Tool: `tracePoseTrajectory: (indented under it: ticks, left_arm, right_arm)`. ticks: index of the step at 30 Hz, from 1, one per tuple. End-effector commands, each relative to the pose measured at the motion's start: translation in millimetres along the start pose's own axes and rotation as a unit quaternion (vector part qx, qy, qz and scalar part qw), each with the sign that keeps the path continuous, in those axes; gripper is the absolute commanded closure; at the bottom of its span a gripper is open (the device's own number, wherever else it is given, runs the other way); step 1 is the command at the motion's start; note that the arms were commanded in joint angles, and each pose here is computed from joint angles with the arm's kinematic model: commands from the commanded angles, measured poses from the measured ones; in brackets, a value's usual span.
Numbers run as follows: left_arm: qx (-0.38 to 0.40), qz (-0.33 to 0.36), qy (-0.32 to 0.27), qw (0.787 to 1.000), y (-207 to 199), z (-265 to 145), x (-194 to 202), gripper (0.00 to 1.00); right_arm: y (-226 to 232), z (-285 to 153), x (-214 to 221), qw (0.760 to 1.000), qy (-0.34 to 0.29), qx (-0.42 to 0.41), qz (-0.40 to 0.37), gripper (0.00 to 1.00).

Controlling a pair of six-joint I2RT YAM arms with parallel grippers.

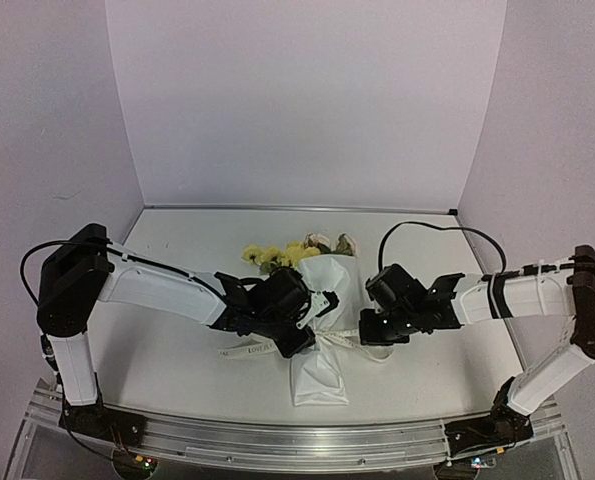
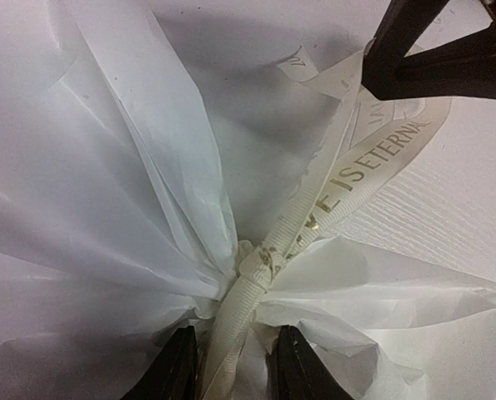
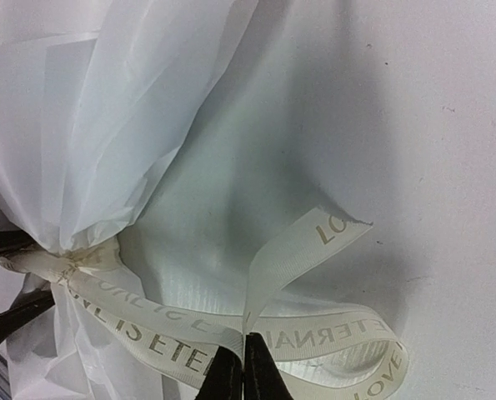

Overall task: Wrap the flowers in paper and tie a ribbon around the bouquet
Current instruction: Tie the half-tied ribbon around the folded bouquet.

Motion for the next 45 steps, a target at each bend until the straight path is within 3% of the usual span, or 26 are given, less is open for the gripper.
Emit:
tracePoseTrajectory:
  ticks: [1,9,12,15,18,24,27,32,37,40,45]
  left_arm:
    - [-0.001,-0.002,0.043,0.999,0.8,4.1,23.1,0.66]
    - [-0.003,-0.011,0.036,0.999,1.4,0.9,21.5,0.65]
    - [-0.004,-0.015,0.019,1.000,1.8,-5.1,12.4,0.61]
    - [-0.010,-0.026,-0.013,1.000,3.6,-17.8,-5.0,0.53]
    - [-0.011,-0.047,-0.056,0.997,7.2,-38.9,-28.4,0.44]
    - [-0.009,-0.105,-0.110,0.988,20.4,-80.0,-46.9,0.32]
    - [-0.032,-0.154,-0.115,0.981,37.5,-95.7,-38.0,0.32]
    - [-0.072,-0.281,-0.085,0.953,84.4,-110.3,9.5,0.38]
    - [-0.031,-0.359,-0.041,0.932,100.0,-103.1,51.7,0.39]
    - [0.006,-0.371,-0.028,0.928,99.5,-92.5,59.6,0.38]
    - [0.058,-0.335,-0.025,0.940,93.2,-74.5,60.2,0.37]
  right_arm:
    - [-16.4,-8.5,0.6,0.999,-0.011,0.042,-0.007,1.00]
    - [-16.5,-12.5,-2.0,0.999,-0.009,0.043,-0.017,1.00]
    - [-6.7,-16.2,-7.2,0.999,0.003,0.023,-0.027,0.99]
    - [-0.9,-22.5,-10.9,0.999,0.013,0.014,-0.040,0.82]
    - [-1.3,-30.1,-11.5,0.998,0.019,0.018,-0.054,0.70]
    - [-15.7,-37.4,-2.8,0.997,0.040,0.038,-0.059,0.54]
    - [-25.7,-36.3,5.0,0.996,0.048,0.044,-0.053,0.51]
    - [-32.6,-29.4,19.1,0.995,0.082,0.037,-0.044,0.52]
    - [-36.1,-20.7,25.3,0.993,0.100,0.045,-0.040,0.53]
    - [-36.0,-16.7,26.1,0.993,0.103,0.046,-0.040,0.53]
    - [-36.5,-11.5,27.2,0.993,0.106,0.046,-0.034,0.53]
Point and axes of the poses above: each gripper's point midway between its finger pads, its own z axis out along the fingers, its own y axis along the line the jaws close on, x = y × z, the point moved 7 cm from there along -z, back along the fingers, and after that the axes turned 3 degrees about -z, right-handed, at the moved point
